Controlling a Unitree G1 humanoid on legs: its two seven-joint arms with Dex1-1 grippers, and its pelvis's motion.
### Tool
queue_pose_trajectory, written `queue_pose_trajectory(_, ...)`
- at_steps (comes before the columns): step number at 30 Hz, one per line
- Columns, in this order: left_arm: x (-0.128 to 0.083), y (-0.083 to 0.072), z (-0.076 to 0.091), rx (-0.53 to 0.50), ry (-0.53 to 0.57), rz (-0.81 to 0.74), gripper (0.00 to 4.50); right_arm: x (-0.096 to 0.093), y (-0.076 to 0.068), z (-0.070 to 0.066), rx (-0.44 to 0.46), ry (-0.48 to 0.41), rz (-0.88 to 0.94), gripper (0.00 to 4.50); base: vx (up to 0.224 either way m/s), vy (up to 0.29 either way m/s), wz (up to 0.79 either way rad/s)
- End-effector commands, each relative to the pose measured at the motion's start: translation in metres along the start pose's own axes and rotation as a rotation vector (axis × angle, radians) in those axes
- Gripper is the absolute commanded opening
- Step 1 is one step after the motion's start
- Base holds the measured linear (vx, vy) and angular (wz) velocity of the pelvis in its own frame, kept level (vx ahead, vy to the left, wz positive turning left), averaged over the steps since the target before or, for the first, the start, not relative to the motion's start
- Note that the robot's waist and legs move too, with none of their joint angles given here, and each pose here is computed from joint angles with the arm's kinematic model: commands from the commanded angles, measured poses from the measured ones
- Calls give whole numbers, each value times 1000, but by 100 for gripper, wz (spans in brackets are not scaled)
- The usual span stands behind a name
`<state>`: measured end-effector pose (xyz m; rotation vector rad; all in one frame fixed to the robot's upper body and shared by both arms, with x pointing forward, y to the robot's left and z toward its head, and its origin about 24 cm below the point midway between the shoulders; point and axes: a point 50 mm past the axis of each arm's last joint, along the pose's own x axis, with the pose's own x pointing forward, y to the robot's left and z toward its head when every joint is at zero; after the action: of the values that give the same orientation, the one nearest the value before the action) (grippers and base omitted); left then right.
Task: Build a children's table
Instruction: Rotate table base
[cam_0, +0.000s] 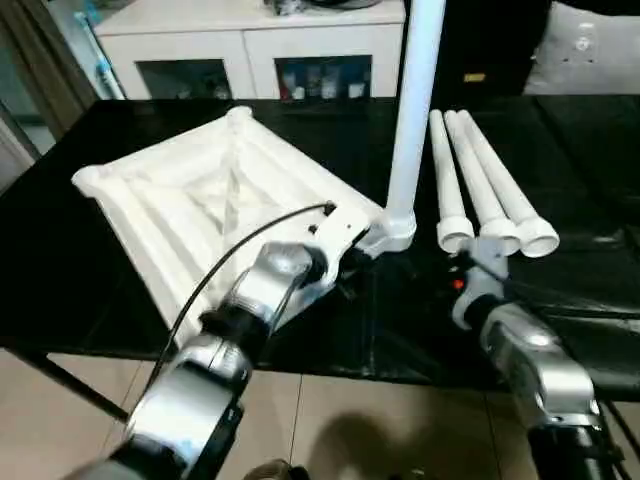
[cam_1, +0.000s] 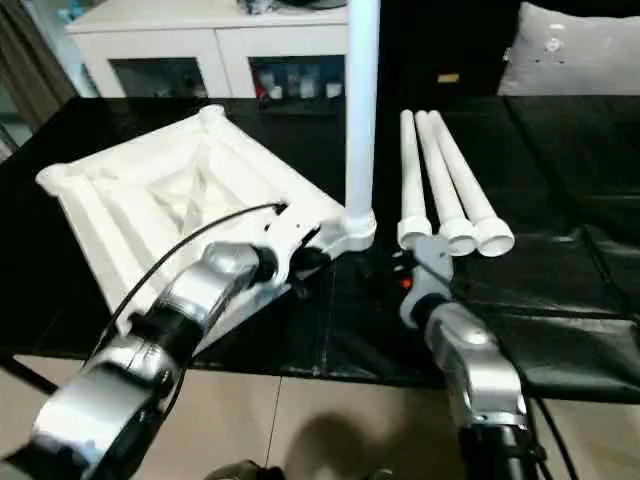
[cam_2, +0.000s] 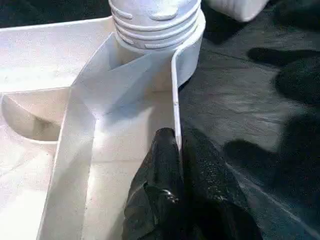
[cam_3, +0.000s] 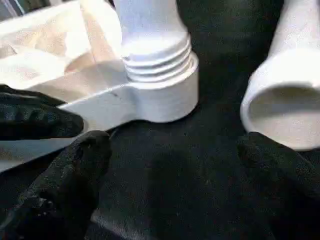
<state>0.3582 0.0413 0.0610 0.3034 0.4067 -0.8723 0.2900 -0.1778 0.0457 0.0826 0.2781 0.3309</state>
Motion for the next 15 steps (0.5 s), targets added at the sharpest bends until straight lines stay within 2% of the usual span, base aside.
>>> queue_pose_trajectory(1,-2,9,29,53,-114,38,0,-3,-1,3,12,-14,-13,445,0,0,0)
queue_pose_trajectory(2,-2,10,31,46,-126,44,27,-4,-1,3,19,-16,-20,449,0,0,0)
queue_pose_trajectory(3,-1,11,33,39,-133,43,27,-4,-2,5,20,-19,-20,449,0,0,0)
queue_pose_trajectory(7,1,14,39,15,-159,61,74,-5,-3,7,12,-21,-25,450,0,0,0)
queue_pose_trajectory(8,2,15,44,-27,-184,56,74,-6,0,8,0,-22,-22,450,0,0,0)
queue_pose_trajectory(10,1,16,45,-26,-192,61,103,-7,2,9,4,-31,-14,450,0,0,0)
queue_pose_trajectory(13,1,18,46,-20,-197,66,110,-7,3,10,12,-42,-16,450,0,0,0)
queue_pose_trajectory(15,-1,21,46,-15,-206,79,134,-8,7,11,10,-50,8,450,0,0,0)
